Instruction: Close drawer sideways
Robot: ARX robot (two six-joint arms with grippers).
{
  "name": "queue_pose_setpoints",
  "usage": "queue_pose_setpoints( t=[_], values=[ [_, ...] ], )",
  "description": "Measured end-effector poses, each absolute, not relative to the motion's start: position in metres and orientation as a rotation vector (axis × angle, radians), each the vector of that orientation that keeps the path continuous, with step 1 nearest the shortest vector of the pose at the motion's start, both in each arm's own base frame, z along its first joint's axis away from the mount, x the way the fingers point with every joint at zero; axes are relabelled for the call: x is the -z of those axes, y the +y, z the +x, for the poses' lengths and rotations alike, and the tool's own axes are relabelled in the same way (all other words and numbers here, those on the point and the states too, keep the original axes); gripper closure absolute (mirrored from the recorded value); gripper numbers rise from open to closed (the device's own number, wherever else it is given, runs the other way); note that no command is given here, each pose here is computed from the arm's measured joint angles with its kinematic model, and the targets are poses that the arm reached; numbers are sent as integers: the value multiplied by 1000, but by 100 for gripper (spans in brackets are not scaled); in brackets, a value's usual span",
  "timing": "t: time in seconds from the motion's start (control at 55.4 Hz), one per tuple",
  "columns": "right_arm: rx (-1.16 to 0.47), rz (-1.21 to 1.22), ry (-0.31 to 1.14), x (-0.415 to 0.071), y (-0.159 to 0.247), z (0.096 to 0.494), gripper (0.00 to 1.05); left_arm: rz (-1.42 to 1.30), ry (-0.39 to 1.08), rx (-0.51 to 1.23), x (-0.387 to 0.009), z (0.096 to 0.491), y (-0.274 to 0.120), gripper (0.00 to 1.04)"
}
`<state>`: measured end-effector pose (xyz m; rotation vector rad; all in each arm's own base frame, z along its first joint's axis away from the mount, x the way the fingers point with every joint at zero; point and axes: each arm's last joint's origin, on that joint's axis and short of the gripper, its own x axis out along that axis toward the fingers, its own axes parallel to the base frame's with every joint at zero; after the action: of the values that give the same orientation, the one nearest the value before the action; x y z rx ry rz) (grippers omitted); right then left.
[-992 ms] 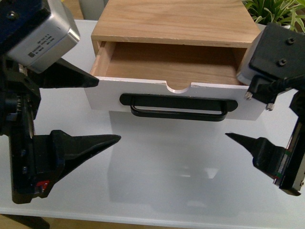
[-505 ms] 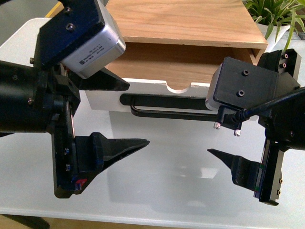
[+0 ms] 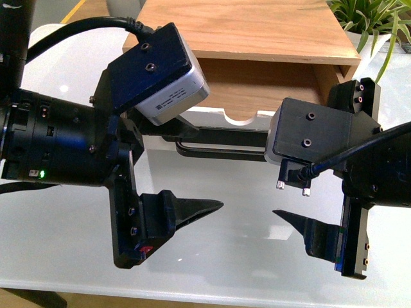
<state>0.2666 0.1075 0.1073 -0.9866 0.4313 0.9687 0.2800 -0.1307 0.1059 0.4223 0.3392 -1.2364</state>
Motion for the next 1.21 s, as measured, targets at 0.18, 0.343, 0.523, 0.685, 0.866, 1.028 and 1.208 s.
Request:
queue_pose_setpoints(
  t=[0.18,0.343,0.523,0.685,0.866,1.028,1.208],
  values=[
    [-968,-990,427,-107,110,274,9,424,361,1239,-102,291,-137,9],
    [-976,-1001,429,-105,110,276,9,427,375,1240,-99,295,-140,9],
    [-987,-1005,438,-102,111,278,9,428,382,1245,-95,299,-144,9],
    [-999,-1016,441,-99,113,282,9,428,393,1261,-92,301,-150,9],
    [-1007,-1022,446,-98,114,285,9,432,406,1274,-88,303,-156,9],
    [-1009,-1025,444,-97,115,288,9,437,414,1282,-85,307,-161,9],
    [-1017,-1028,450,-95,117,289,9,449,433,1281,-81,312,-166,9]
  ],
)
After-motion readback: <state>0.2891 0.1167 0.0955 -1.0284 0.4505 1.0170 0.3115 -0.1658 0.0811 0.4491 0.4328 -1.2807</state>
